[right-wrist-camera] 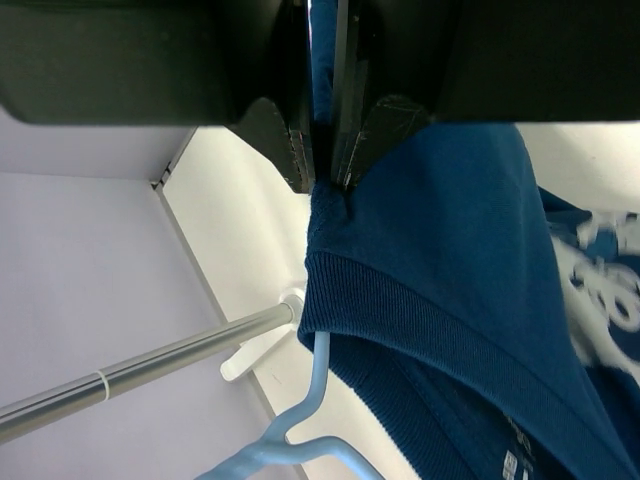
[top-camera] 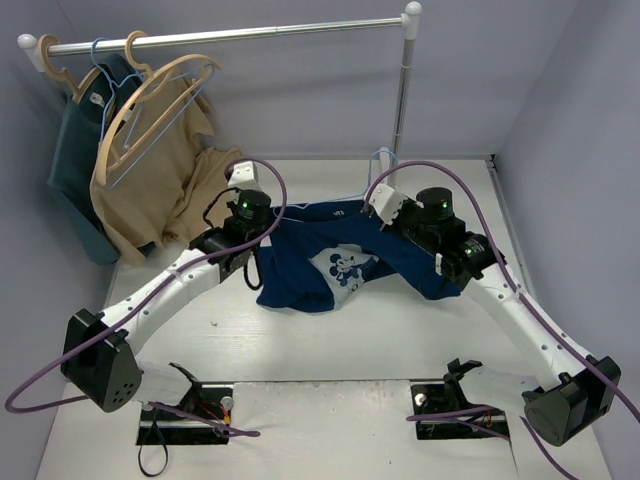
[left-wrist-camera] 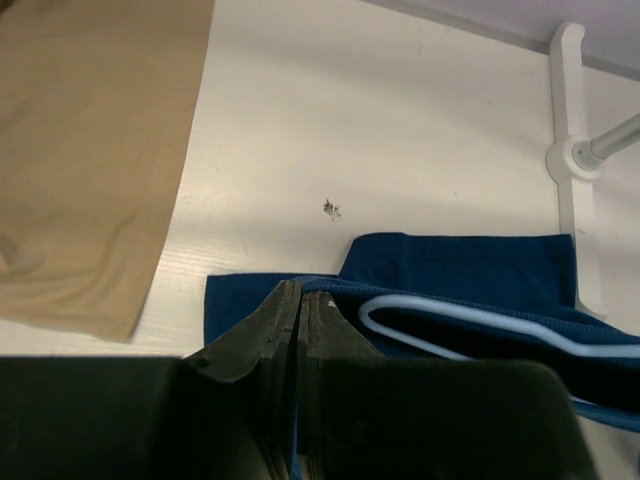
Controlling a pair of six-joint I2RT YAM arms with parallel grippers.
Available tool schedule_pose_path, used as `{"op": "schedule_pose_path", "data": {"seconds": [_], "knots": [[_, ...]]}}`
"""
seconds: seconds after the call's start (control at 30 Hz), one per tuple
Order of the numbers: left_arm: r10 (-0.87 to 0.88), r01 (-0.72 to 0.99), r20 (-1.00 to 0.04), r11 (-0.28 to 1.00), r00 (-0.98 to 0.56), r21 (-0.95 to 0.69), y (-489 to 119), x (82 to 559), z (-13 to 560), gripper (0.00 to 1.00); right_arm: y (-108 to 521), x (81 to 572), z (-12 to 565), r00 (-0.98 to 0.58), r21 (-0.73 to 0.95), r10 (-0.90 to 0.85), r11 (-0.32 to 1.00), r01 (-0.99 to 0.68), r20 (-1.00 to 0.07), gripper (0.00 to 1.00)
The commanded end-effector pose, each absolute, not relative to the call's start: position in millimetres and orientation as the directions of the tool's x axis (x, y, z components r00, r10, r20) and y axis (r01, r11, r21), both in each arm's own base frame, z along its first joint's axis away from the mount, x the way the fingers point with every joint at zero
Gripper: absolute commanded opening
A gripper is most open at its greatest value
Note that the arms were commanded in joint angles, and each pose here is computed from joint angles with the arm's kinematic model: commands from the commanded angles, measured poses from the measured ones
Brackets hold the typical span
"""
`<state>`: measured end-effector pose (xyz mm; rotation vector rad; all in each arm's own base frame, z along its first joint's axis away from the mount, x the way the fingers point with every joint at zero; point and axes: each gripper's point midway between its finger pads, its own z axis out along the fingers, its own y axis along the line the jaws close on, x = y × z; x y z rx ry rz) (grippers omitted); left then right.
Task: Place the t-shirt on the hanger
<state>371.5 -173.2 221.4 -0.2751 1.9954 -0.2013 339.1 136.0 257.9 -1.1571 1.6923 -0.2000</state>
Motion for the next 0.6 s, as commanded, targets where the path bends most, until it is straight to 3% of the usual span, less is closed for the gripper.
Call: {"op": "schedule_pose_path", "data": {"seconds": [0.0,0.27,0.57], "knots": [[-0.239,-0.187,-0.903,0.965,-0.356,-0.182,-126,383,255,0.00,102,351,297,-0.032,-0.714,-0.793,0.565,-0.413,-0.609,0.00],[-0.166,-0.111,-0.911,0.985,-0.377,-0.133,-124,386,285,0.00,96,354,297,-0.046,-0.745,-0.818,0.543,-0.387,-0.573,0.00],[-0.028,0.144,-0.943,0.986,-0.332,-0.080,-197,358,353,0.00,151,373,347,0.115,-0.734,-0.763,0.554,-0.393,-0.637,0.00]]}}
